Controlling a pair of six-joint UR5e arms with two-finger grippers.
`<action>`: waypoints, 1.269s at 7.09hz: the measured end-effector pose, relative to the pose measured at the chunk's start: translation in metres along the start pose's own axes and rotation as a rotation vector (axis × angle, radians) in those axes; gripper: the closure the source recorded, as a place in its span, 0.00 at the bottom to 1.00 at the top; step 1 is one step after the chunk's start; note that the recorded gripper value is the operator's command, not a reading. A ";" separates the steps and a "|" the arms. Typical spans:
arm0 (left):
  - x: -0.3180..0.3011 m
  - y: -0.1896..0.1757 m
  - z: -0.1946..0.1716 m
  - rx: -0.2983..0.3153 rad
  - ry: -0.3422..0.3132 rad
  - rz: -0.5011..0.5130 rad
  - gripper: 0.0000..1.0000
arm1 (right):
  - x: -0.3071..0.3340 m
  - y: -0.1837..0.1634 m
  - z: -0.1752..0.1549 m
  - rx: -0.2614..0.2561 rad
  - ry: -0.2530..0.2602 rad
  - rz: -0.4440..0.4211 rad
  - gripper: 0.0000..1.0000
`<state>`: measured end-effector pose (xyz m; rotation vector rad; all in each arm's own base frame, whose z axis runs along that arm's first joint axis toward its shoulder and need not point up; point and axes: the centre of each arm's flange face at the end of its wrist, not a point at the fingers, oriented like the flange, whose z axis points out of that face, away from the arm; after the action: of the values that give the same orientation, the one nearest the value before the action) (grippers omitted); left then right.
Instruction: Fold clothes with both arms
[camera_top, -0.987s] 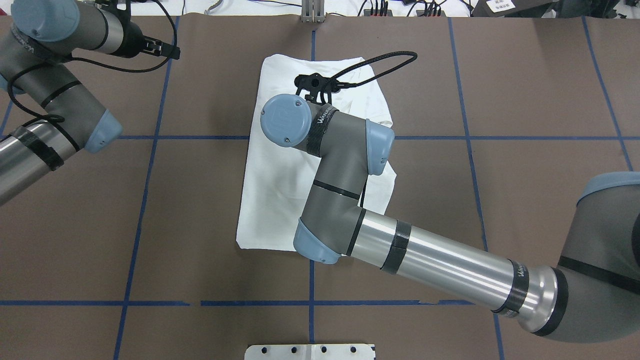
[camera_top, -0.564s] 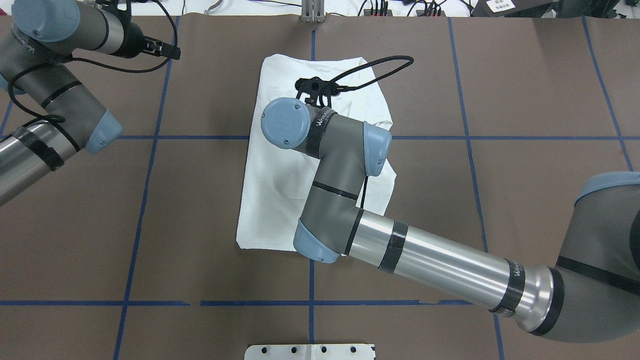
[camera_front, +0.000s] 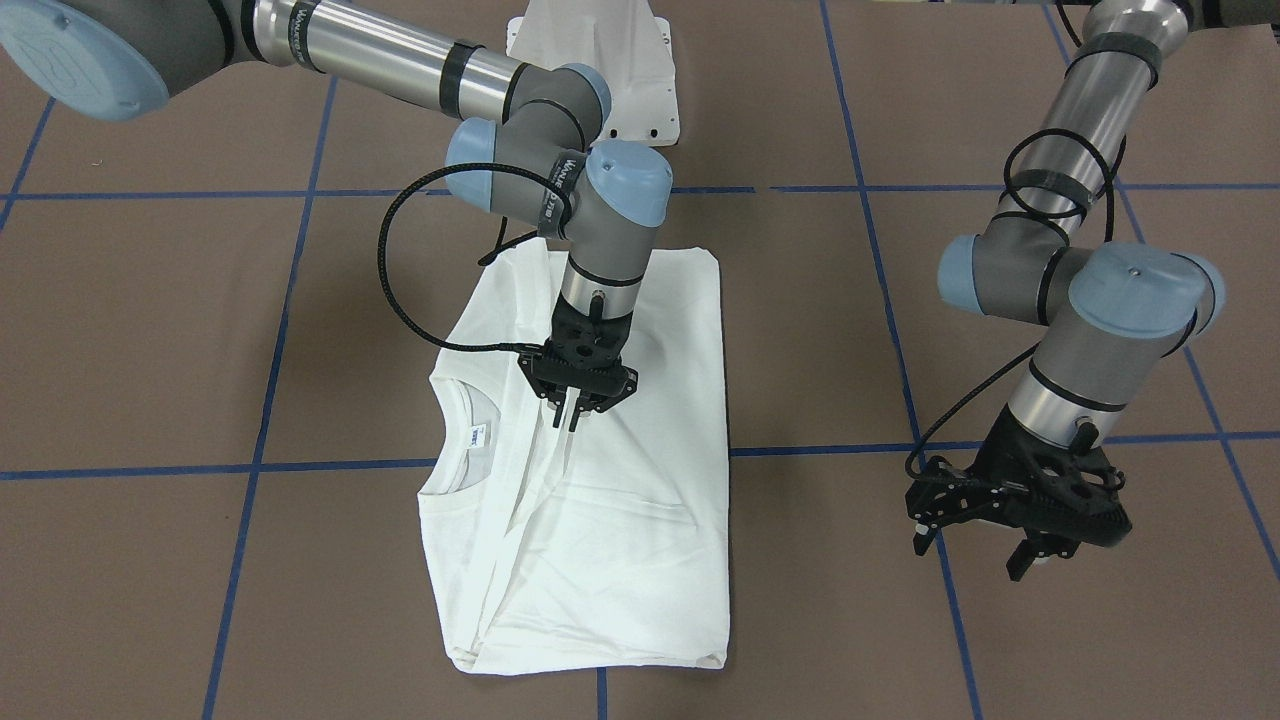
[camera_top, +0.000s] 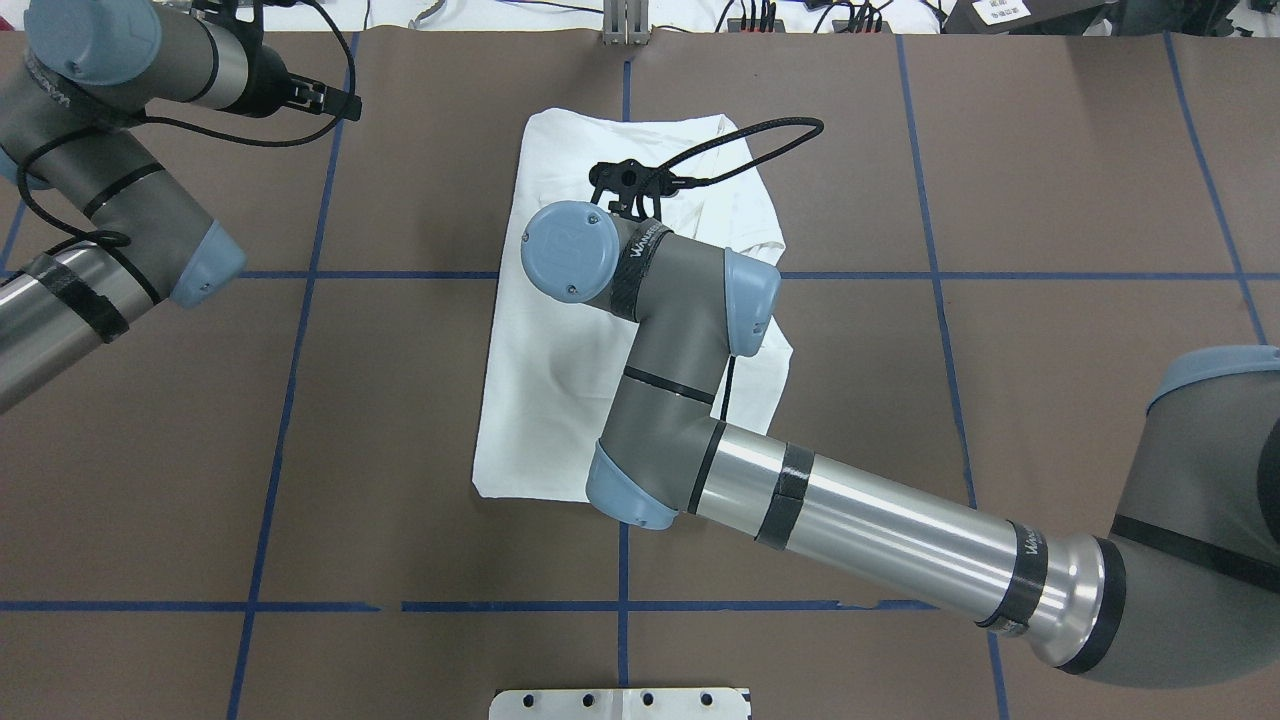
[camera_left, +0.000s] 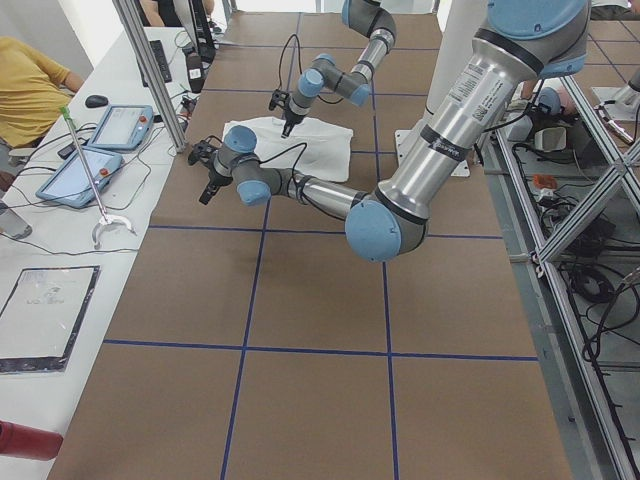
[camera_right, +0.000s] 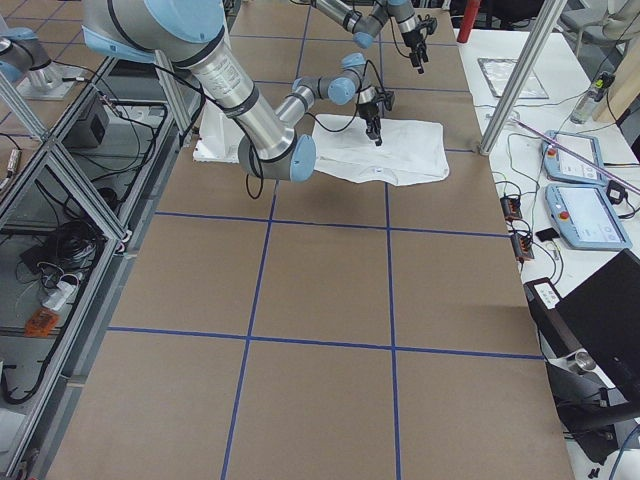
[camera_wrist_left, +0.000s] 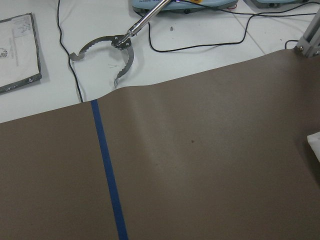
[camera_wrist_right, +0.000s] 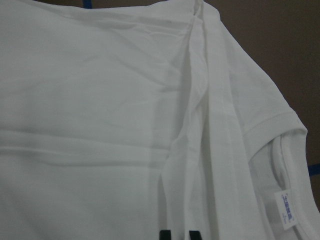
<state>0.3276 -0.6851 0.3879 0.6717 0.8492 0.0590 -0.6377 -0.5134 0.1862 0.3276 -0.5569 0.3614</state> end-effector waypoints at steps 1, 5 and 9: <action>0.000 0.000 0.000 0.000 0.000 0.000 0.00 | 0.001 -0.001 0.000 0.002 -0.001 0.000 1.00; 0.000 0.001 0.001 -0.001 -0.001 0.000 0.00 | 0.034 -0.022 0.027 0.038 0.055 -0.029 1.00; -0.002 0.004 0.001 -0.004 -0.003 -0.001 0.00 | 0.111 -0.013 0.045 0.048 0.067 -0.039 0.82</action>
<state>0.3280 -0.6836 0.3919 0.6676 0.8461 0.0588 -0.5649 -0.5158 0.2817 0.3711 -0.4761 0.3469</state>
